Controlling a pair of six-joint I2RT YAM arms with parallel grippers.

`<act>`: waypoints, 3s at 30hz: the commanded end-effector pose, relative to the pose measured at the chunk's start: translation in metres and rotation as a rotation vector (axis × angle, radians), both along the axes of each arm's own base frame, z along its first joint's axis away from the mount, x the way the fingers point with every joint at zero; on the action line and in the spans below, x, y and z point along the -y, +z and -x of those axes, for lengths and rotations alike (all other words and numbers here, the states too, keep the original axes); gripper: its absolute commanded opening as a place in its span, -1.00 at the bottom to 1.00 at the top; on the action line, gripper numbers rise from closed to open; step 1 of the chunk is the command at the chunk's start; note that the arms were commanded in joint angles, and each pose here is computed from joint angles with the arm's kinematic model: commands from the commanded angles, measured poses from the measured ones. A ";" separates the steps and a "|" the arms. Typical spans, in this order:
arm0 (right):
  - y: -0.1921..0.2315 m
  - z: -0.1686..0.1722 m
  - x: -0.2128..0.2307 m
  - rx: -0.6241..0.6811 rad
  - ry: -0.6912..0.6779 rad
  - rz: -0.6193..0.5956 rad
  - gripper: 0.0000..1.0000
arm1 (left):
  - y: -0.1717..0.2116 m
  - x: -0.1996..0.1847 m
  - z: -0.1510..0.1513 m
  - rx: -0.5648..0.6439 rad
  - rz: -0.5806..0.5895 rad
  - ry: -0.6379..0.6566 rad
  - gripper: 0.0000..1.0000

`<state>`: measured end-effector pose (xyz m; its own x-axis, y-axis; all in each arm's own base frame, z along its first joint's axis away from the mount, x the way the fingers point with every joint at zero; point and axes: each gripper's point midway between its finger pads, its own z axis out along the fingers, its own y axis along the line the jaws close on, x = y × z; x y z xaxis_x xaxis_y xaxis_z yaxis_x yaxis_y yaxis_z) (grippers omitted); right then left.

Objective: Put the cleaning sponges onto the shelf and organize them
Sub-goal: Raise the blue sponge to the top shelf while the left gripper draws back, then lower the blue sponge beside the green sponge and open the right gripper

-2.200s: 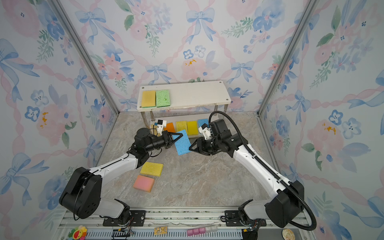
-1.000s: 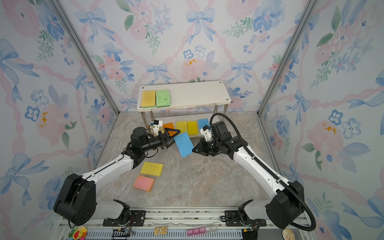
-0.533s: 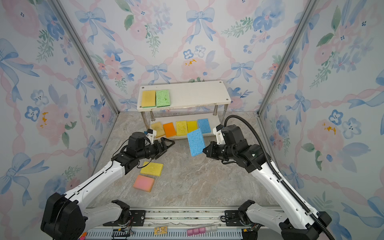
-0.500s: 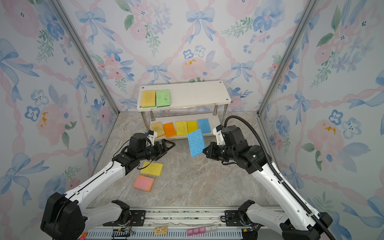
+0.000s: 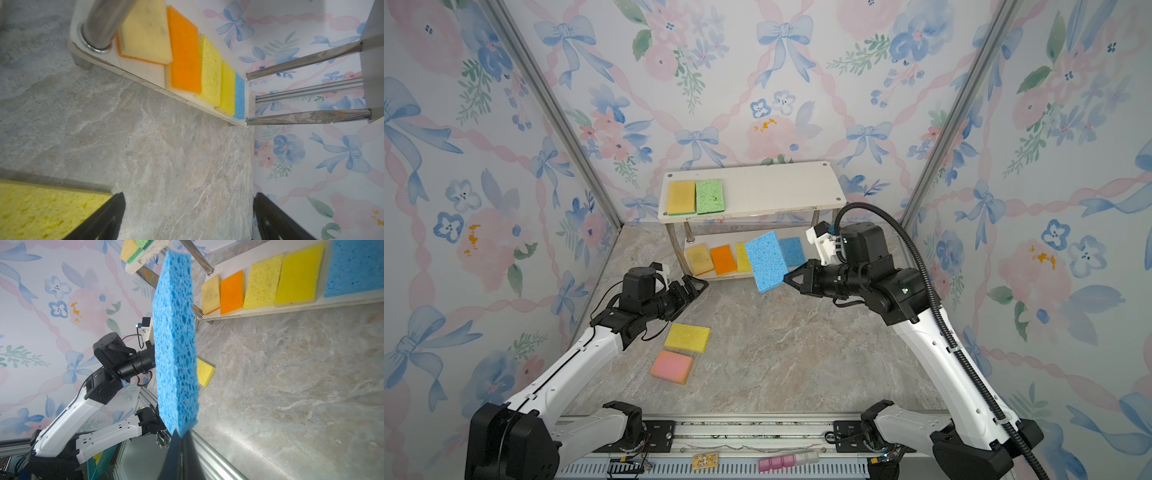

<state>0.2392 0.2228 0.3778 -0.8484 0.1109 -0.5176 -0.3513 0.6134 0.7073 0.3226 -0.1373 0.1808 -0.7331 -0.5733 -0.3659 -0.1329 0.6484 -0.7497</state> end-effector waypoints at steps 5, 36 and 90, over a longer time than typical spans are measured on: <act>0.058 -0.042 -0.007 0.066 -0.080 -0.119 -0.94 | 0.013 0.002 -0.012 0.071 -0.064 -0.074 0.96; 0.034 -0.208 -0.067 -0.164 -0.122 -0.249 -0.98 | 0.005 0.000 0.013 0.097 -0.056 -0.205 0.96; 0.004 -0.212 -0.091 -0.238 -0.057 -0.230 -0.26 | 0.002 -0.007 0.016 0.092 -0.038 -0.195 0.96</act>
